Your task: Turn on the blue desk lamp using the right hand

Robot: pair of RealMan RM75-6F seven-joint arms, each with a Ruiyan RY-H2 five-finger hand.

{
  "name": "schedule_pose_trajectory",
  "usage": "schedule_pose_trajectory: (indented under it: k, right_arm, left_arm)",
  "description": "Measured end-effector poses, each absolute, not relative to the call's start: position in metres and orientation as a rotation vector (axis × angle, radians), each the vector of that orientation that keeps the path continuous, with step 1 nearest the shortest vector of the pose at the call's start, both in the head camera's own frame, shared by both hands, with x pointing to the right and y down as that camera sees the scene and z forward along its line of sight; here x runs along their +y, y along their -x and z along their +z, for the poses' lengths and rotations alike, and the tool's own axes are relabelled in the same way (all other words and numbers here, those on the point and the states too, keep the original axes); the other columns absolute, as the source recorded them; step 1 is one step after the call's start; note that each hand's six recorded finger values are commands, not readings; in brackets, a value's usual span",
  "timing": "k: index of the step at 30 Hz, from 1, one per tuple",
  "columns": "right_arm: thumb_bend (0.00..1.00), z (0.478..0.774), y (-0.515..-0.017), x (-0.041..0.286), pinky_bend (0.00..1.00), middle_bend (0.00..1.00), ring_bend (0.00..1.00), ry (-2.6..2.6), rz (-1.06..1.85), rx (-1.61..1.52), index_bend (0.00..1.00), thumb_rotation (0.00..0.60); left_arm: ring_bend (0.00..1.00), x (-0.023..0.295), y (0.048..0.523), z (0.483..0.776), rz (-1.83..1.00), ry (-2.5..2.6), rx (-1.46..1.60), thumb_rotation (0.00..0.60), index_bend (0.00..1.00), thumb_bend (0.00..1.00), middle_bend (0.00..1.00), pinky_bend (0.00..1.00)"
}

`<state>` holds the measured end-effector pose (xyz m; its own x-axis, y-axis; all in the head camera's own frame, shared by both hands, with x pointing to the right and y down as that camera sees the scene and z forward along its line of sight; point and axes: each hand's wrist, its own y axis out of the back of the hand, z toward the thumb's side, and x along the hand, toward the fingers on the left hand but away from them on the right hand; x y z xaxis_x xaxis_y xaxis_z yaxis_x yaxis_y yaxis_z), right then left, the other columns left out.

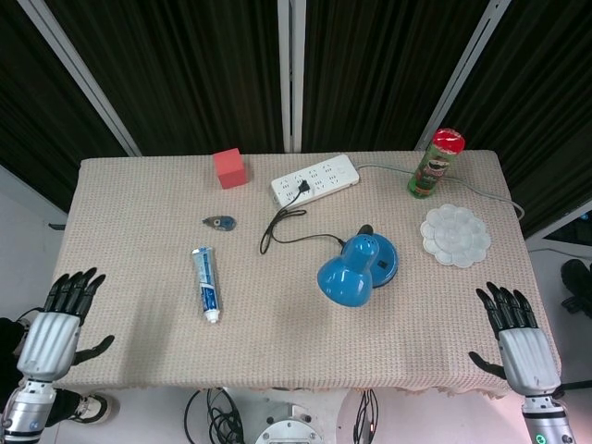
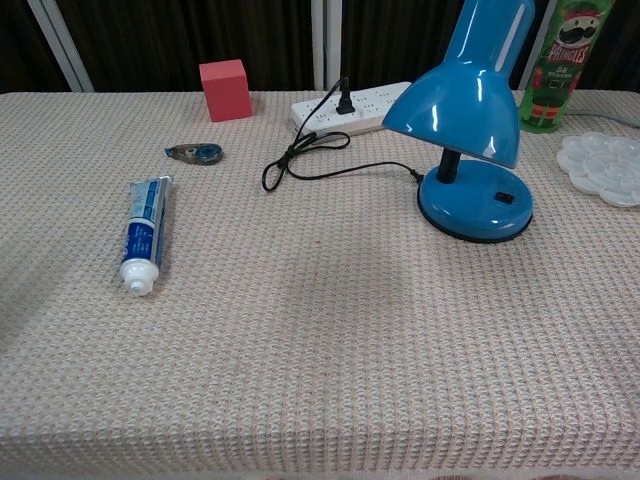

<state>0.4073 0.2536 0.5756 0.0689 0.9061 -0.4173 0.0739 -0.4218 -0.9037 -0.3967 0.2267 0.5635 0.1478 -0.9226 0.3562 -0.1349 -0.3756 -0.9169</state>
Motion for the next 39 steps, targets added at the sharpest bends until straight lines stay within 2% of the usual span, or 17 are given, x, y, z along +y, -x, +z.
schedule_pose_trajectory:
  k: [2, 3, 5, 6, 7, 8, 9, 12, 14, 16, 19, 22, 39]
  right_arm:
    - [0.02, 0.578, -0.407, 0.252, 0.02, 0.04, 0.02, 1.623, 1.443, -0.987, 0.00, 0.600]
    - [0.02, 0.579, -0.406, 0.251, 0.08, 0.12, 0.09, 1.628, 1.446, -0.979, 0.00, 0.600]
    - [0.03, 0.581, -0.405, 0.248, 0.29, 0.42, 0.35, 1.632, 1.448, -0.965, 0.00, 0.600]
    - [0.03, 0.582, -0.404, 0.246, 0.44, 0.61, 0.54, 1.633, 1.453, -0.955, 0.00, 0.600]
    - [0.03, 0.583, -0.404, 0.245, 0.55, 0.74, 0.68, 1.640, 1.459, -0.949, 0.00, 0.600]
    - [0.03, 0.585, -0.403, 0.245, 0.64, 0.83, 0.77, 1.650, 1.467, -0.941, 0.00, 0.600]
    - [0.03, 0.587, -0.402, 0.243, 0.70, 0.86, 0.82, 1.662, 1.477, -0.926, 0.00, 0.600]
    - [0.03, 0.593, -0.398, 0.237, 0.77, 0.92, 0.87, 1.677, 1.496, -0.873, 0.00, 0.600]
    - [0.07, 0.597, -0.394, 0.232, 0.79, 0.93, 0.88, 1.684, 1.503, -0.847, 0.00, 0.600]
    - [0.17, 0.603, -0.388, 0.224, 0.79, 0.94, 0.89, 1.686, 1.504, -0.814, 0.00, 0.600]
    - [0.37, 0.611, -0.378, 0.212, 0.79, 0.94, 0.89, 1.691, 1.503, -0.768, 0.00, 0.600]
    - [0.48, 0.622, -0.369, 0.203, 0.79, 0.94, 0.89, 1.718, 1.514, -0.738, 0.00, 0.600]
    - [0.47, 0.692, -0.321, 0.162, 0.79, 0.94, 0.88, 1.808, 1.643, -0.538, 0.00, 0.600]
  left_arm:
    - [0.00, 0.226, 0.396, 0.564, -1.302, 1.662, 1.030, 0.600, 0.00, 0.14, 0.00, 0.00]
    - [0.00, 0.226, 0.395, 0.564, -1.301, 1.662, 1.029, 0.600, 0.00, 0.14, 0.00, 0.00]
    - [0.00, 0.227, 0.394, 0.564, -1.303, 1.663, 1.024, 0.600, 0.00, 0.14, 0.00, 0.00]
    - [0.00, 0.227, 0.394, 0.565, -1.305, 1.663, 1.020, 0.600, 0.00, 0.14, 0.00, 0.00]
    - [0.00, 0.228, 0.393, 0.565, -1.307, 1.663, 1.016, 0.600, 0.00, 0.14, 0.00, 0.00]
    - [0.00, 0.228, 0.392, 0.566, -1.308, 1.663, 1.013, 0.600, 0.00, 0.14, 0.00, 0.00]
    - [0.00, 0.228, 0.392, 0.566, -1.308, 1.663, 1.011, 0.600, 0.00, 0.14, 0.00, 0.00]
    - [0.00, 0.229, 0.391, 0.566, -1.308, 1.662, 1.007, 0.600, 0.00, 0.15, 0.00, 0.00]
    - [0.00, 0.229, 0.391, 0.567, -1.309, 1.662, 1.008, 0.600, 0.00, 0.14, 0.00, 0.00]
    - [0.00, 0.229, 0.391, 0.567, -1.309, 1.663, 1.007, 0.600, 0.00, 0.14, 0.00, 0.00]
    - [0.00, 0.229, 0.391, 0.567, -1.307, 1.664, 1.006, 0.600, 0.00, 0.14, 0.00, 0.00]
    - [0.00, 0.229, 0.391, 0.566, -1.304, 1.664, 1.009, 0.600, 0.00, 0.15, 0.00, 0.00]
    - [0.00, 0.230, 0.392, 0.566, -1.310, 1.663, 1.010, 0.600, 0.00, 0.14, 0.00, 0.00]
